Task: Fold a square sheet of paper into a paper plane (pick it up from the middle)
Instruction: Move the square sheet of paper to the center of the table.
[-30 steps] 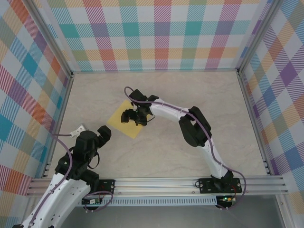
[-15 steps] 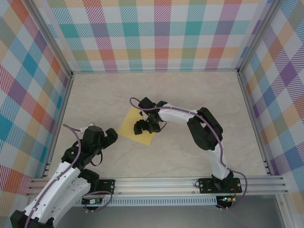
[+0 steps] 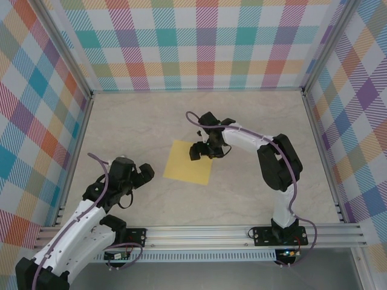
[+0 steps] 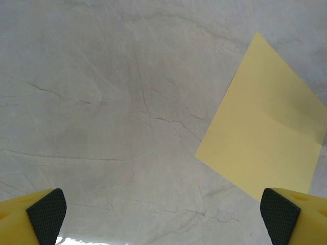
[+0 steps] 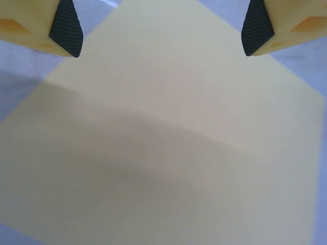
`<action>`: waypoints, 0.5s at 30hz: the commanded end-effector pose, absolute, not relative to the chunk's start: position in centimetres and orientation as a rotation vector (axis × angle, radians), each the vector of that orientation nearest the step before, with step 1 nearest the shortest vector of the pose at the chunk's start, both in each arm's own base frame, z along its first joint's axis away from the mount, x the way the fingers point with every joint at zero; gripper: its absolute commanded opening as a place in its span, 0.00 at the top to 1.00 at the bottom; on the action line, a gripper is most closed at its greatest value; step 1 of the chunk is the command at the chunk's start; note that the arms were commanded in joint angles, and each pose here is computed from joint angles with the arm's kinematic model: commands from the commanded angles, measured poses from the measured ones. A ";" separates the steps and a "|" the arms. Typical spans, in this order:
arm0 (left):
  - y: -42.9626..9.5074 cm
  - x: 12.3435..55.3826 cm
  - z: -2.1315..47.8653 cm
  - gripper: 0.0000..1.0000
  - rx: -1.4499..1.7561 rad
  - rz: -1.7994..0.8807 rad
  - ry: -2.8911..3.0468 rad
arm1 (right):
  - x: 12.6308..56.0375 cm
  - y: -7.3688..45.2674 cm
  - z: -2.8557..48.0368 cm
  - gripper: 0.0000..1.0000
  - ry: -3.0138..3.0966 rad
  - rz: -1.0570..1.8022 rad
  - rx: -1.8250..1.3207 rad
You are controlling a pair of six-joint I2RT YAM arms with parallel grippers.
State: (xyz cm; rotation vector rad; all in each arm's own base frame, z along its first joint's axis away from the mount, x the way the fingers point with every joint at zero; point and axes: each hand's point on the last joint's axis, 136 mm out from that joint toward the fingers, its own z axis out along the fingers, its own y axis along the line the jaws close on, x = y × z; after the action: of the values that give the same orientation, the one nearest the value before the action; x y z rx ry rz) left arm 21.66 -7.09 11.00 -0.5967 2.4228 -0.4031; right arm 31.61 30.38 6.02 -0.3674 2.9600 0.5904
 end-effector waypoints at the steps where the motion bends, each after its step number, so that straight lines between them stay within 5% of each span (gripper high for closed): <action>1: -8.1 23.5 12.4 0.00 -0.551 -0.456 2.389 | 31.8 34.0 8.3 0.17 2.922 0.870 -0.130; 15: -9.5 24.5 10.4 0.00 -0.495 -0.397 2.562 | 28.8 38.8 3.8 0.20 3.074 0.823 -0.168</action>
State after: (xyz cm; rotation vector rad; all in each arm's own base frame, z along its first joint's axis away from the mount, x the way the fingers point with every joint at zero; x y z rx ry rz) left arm 23.84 -9.17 9.52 -0.5184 2.5757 -0.3665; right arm 30.12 39.08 4.53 -0.1541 3.0110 0.8572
